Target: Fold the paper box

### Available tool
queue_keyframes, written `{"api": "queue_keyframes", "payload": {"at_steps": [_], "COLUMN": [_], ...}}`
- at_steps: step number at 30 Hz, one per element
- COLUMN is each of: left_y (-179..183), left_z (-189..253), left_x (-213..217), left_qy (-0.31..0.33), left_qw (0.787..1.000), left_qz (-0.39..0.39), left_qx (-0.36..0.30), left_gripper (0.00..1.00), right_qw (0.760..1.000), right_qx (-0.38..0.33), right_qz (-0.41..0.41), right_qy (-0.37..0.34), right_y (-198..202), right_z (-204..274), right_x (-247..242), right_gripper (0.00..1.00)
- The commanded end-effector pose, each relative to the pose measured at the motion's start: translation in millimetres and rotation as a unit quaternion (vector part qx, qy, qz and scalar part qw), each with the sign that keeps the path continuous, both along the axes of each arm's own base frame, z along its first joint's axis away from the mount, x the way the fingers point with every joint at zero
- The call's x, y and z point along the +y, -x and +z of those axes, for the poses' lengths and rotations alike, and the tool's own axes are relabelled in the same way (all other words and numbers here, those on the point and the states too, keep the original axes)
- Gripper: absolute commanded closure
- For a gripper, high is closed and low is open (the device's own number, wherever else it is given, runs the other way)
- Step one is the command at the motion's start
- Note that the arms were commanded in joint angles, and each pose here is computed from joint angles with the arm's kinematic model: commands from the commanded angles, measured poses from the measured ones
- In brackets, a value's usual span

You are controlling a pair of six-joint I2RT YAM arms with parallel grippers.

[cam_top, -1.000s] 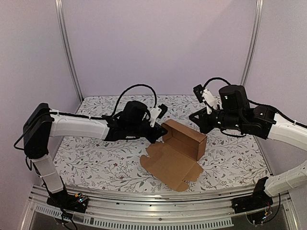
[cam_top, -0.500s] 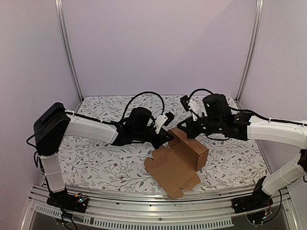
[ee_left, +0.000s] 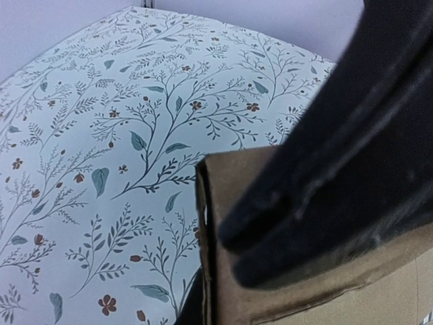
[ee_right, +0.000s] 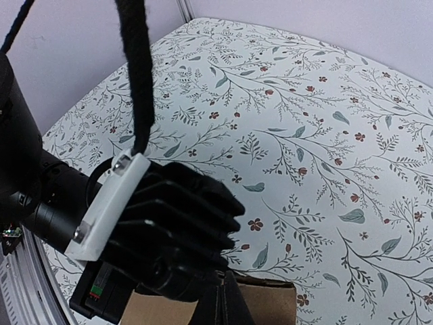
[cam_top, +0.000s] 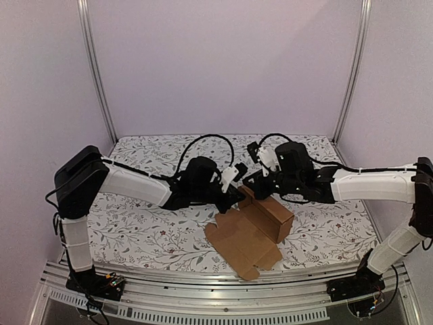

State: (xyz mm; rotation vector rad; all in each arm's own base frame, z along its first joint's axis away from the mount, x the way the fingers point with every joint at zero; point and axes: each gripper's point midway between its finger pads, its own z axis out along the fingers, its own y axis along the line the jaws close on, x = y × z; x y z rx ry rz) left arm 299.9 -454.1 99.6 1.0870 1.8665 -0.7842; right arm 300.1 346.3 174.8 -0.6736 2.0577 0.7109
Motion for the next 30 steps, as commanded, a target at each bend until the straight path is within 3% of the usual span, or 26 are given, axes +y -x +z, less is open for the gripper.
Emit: {"api": "queue_keyframes", "payload": {"at_steps": [1,9,18,30], "left_y": [7,11,19,30], "left_z": [-9,-22,-41,-59], "left_x": [-6,-8,-8,-6], "left_qy": [-0.006,-0.017,-0.022,-0.028], "left_qw": [1.000,1.000,1.000,1.000], "left_qz": [-0.004,0.000,0.005,0.005], "left_qx": [-0.015,-0.013,-0.007,0.007], "left_gripper": [1.00,1.00,0.91,0.87], "right_qw": [1.000,0.999,0.997,0.995], "right_qx": [-0.005,0.021,0.052,0.074], "right_qz": [-0.018,-0.022,-0.024,-0.028], "right_qy": [-0.008,0.010,0.047,0.053], "right_y": [-10,-6,11,25], "right_z": [-9,-47,-93,-119], "right_x": [1,-4,-23,-17], "right_gripper": [1.00,1.00,1.00,1.00]}}
